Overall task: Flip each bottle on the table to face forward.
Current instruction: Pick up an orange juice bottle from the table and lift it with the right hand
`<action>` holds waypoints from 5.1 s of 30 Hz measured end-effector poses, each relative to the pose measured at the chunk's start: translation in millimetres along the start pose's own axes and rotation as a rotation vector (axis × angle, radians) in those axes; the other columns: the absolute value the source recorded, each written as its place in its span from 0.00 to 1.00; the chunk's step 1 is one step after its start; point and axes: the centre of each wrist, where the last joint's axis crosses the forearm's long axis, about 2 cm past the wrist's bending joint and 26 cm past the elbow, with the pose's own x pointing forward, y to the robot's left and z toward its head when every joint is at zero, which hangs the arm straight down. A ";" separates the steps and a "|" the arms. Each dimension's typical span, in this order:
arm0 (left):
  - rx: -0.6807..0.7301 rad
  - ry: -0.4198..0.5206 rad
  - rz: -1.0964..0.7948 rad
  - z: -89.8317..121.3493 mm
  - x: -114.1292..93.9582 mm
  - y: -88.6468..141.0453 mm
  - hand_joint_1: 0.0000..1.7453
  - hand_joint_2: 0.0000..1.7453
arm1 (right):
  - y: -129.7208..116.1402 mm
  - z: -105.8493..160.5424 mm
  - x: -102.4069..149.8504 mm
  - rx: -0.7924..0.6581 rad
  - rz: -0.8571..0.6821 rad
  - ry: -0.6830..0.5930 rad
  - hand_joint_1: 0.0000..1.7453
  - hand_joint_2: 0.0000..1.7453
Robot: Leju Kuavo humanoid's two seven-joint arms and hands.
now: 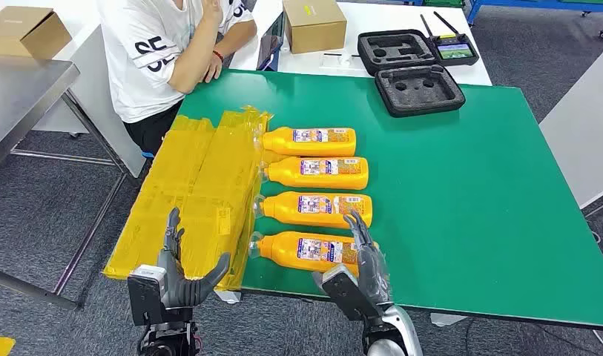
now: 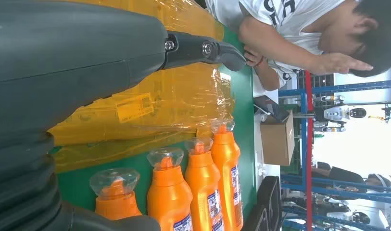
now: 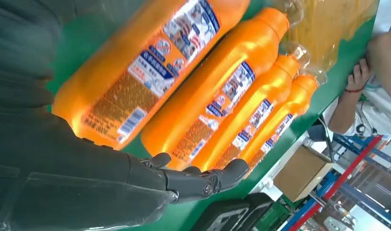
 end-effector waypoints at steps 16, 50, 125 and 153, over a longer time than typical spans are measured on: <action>-0.001 -0.016 0.016 -8.4 0.2 1.5 0.00 1.00 | -12.4 -13.6 -4.4 0.205 0.180 0.040 0.00 1.00; -0.023 -0.004 0.045 -23.0 -9.7 -2.6 0.00 1.00 | -23.3 -49.6 -51.6 0.400 0.317 0.081 0.00 1.00; 0.194 -0.071 0.262 -12.0 8.6 17.2 0.00 1.00 | -2.4 -15.1 -36.7 0.107 -0.163 -0.043 1.00 1.00; -0.133 0.064 0.624 -14.6 5.8 -16.6 0.00 1.00 | 45.8 -27.0 -17.1 0.083 -0.363 -0.198 1.00 1.00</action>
